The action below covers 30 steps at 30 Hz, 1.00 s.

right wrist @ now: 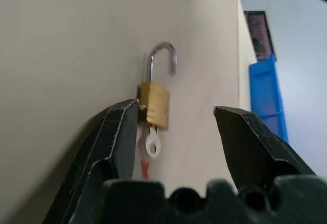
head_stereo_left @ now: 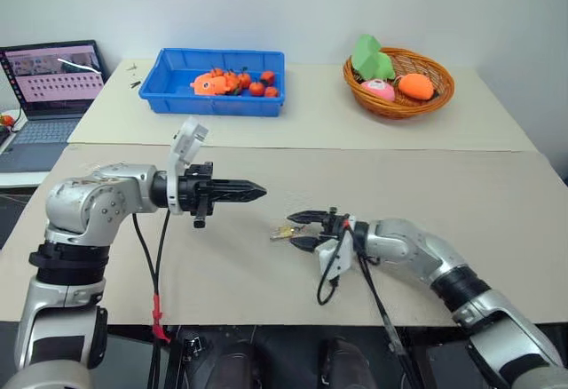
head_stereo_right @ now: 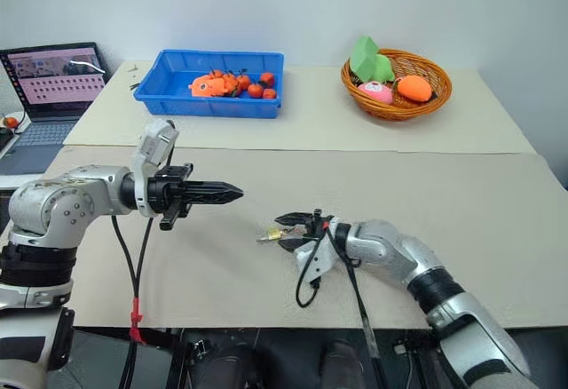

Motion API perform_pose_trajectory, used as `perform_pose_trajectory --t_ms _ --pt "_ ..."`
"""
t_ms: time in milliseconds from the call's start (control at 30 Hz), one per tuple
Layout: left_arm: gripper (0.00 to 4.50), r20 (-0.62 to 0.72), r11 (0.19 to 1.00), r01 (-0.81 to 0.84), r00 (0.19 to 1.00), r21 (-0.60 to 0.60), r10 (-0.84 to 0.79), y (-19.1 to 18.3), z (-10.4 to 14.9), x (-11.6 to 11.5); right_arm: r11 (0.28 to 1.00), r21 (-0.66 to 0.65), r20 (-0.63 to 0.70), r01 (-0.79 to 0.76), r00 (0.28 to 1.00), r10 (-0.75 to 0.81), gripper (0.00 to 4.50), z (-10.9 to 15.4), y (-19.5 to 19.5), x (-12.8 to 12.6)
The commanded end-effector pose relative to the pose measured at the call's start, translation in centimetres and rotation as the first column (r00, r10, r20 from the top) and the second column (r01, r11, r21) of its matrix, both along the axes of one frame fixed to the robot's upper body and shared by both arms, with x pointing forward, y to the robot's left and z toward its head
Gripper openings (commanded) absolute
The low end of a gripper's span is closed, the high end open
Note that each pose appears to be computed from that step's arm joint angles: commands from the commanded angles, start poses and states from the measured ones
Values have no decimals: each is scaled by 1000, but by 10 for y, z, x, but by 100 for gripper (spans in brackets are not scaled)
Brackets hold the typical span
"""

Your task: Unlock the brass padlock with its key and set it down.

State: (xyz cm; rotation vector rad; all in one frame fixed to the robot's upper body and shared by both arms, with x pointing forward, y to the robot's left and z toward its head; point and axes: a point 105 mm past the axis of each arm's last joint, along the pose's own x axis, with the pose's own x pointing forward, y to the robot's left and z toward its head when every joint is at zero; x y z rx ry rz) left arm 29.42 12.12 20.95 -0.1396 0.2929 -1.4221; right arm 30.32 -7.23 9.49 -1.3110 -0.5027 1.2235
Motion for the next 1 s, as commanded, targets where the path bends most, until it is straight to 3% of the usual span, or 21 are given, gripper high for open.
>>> perform_pose_trajectory --t_ms 33,167,267,333,433,500,600,733,800,1000 --pt "0 35 1000 -16 999 -10 16 2 2 3 998 -38 -177 47 983 -53 301 -4 -17 -17" --pt "0 30 990 -143 989 -16 144 10 -10 18 966 68 -348 249 913 -211 301 13 -37 -6" --pt "0 56 926 -375 925 -36 377 27 -23 46 838 232 -492 495 802 -338 301 35 -60 16" --pt "0 44 812 -579 812 -75 583 48 -31 69 683 351 -566 640 726 -390 301 50 -79 30" --pt "0 37 571 -811 571 -130 820 85 -39 88 348 489 -658 800 600 -455 301 65 -117 44" --pt "0 21 375 -915 376 -152 926 113 -46 95 100 514 -719 852 491 -491 301 65 -146 47" --pt "0 11 175 -970 175 -167 984 145 -55 94 -127 514 -745 848 368 -556 301 57 -174 42" --pt "0 55 34 -990 27 -134 998 173 -81 88 -263 502 -729 824 240 -641 301 40 -192 34" --pt "0 56 2 -993 -5 -119 998 179 -94 86 -304 480 -743 823 197 -640 301 27 -197 30" --pt "0 73 -10 -993 -18 -116 997 185 -106 83 -318 402 -770 859 129 -625 301 -8 -196 14"
